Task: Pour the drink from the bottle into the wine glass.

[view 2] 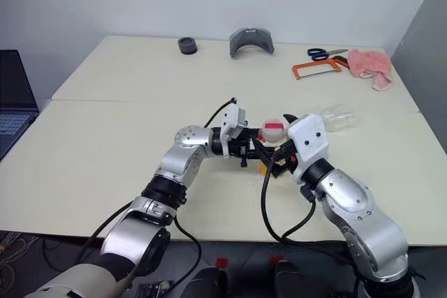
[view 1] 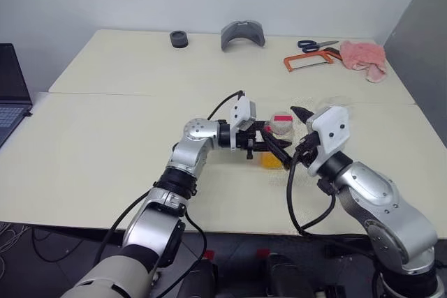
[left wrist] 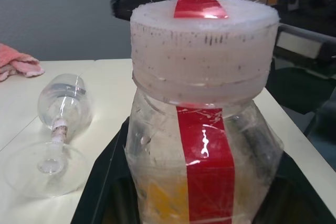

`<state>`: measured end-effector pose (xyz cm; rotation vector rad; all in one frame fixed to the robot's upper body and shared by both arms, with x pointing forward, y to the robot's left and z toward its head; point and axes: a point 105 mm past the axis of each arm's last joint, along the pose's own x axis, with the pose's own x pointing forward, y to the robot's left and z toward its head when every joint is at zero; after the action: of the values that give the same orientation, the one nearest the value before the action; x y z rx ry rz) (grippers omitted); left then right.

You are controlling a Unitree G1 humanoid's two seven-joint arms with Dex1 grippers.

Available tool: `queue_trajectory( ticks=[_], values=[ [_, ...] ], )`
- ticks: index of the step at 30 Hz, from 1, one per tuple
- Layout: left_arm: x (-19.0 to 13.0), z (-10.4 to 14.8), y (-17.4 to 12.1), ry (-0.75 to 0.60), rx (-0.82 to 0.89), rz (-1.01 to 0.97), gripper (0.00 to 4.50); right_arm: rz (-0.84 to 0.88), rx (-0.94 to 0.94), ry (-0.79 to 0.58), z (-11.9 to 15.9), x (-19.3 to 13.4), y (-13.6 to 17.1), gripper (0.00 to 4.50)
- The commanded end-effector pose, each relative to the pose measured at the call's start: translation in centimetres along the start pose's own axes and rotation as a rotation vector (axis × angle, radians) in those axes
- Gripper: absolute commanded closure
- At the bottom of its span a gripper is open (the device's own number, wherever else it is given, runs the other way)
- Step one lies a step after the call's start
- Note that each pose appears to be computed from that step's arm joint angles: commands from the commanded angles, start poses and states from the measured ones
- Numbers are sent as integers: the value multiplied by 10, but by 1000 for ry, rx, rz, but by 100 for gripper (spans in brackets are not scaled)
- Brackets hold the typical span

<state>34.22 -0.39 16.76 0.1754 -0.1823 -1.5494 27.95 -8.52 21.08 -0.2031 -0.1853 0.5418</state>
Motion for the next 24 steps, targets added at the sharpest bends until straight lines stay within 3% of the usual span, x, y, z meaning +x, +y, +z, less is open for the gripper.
queue_trajectory(
  ticks=[1,4,7,13,19,24],
  values=[
    [6,16,4,-32,68,-12,269,-39,-1,-72,13,1,-2,0],
    [6,15,4,-28,73,-9,269,-46,24,-79,13,1,-3,0],
    [4,14,6,-23,78,-3,269,-30,69,-88,14,1,-1,55],
    [2,13,6,-20,82,-1,269,58,70,-76,14,1,10,265],
    [2,13,5,-22,80,-6,269,187,38,-48,8,1,21,269],
    [1,16,-1,-17,82,-63,270,570,-136,-19,7,-4,19,269]
  ],
)
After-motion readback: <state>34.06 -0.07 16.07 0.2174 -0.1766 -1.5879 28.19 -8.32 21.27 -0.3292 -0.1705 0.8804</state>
